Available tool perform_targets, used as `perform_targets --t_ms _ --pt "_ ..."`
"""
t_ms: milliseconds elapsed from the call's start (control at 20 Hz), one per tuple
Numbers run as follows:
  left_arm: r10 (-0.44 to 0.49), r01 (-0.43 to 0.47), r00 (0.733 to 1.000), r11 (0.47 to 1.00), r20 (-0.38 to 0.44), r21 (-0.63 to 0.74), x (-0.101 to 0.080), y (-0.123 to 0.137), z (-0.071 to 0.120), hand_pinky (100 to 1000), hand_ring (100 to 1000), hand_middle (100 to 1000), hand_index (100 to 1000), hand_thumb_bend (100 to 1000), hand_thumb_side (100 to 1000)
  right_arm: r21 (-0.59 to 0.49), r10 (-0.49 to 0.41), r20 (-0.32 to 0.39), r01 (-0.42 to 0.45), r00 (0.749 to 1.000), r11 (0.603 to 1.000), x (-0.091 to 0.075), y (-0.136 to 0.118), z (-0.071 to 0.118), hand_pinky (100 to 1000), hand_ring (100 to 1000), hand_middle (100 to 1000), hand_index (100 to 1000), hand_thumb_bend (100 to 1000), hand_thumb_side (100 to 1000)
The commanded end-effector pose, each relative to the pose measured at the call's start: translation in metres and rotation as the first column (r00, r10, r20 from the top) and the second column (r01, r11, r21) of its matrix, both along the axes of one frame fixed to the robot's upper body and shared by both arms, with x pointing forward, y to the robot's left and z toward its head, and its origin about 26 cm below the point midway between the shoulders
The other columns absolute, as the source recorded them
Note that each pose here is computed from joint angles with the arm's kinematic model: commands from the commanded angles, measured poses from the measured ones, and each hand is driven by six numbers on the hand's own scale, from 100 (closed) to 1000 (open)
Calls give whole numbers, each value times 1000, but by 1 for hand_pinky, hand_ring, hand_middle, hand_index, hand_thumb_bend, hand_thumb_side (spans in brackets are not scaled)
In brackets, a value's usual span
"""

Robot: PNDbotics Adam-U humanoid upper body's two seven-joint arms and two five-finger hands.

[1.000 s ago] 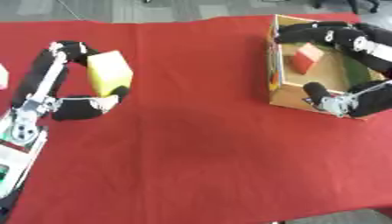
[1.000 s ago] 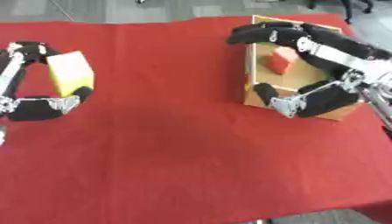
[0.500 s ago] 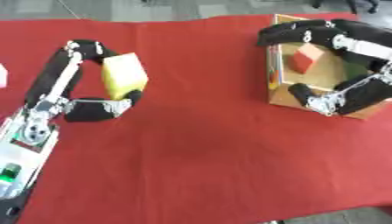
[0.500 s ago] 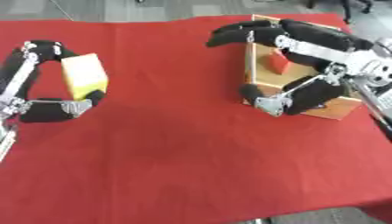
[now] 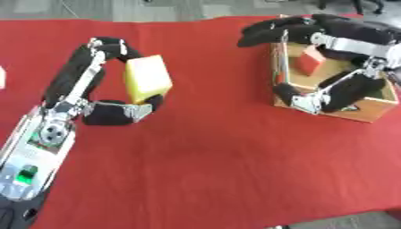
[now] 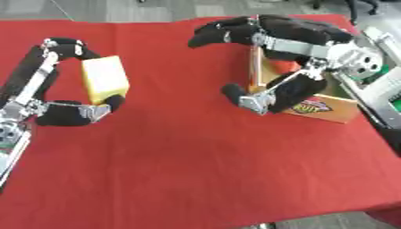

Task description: Pick up the objects with one hand, pass them to the other hand, and then place them into the box on the other side of the table.

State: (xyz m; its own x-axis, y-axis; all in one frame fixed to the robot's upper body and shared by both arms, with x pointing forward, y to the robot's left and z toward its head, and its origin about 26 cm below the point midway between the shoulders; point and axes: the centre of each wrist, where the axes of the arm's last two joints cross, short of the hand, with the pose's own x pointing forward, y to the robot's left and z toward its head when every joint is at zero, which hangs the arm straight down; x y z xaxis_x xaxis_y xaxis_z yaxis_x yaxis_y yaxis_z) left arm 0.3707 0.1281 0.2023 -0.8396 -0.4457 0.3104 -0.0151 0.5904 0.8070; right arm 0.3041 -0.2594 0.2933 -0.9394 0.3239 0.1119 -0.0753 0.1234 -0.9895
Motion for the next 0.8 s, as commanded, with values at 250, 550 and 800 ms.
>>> perform_targets --t_ms 250,550,800 --pt "-66 67 997 998 50 -4 -1 -26 10 652 605 441 482 100 157 -30 -36 30 37 999 999 -3 9 12 947 1000 893 964 100 258" --pt "-91 91 995 996 51 -2 -1 -38 8 651 604 439 481 100 155 -29 -78 38 79 996 996 1 13 10 954 1000 878 974 108 252" --pt "-110 111 992 994 55 -13 -2 -49 8 650 604 438 481 100 156 -27 -96 42 97 994 995 5 15 6 962 1000 862 982 137 237"
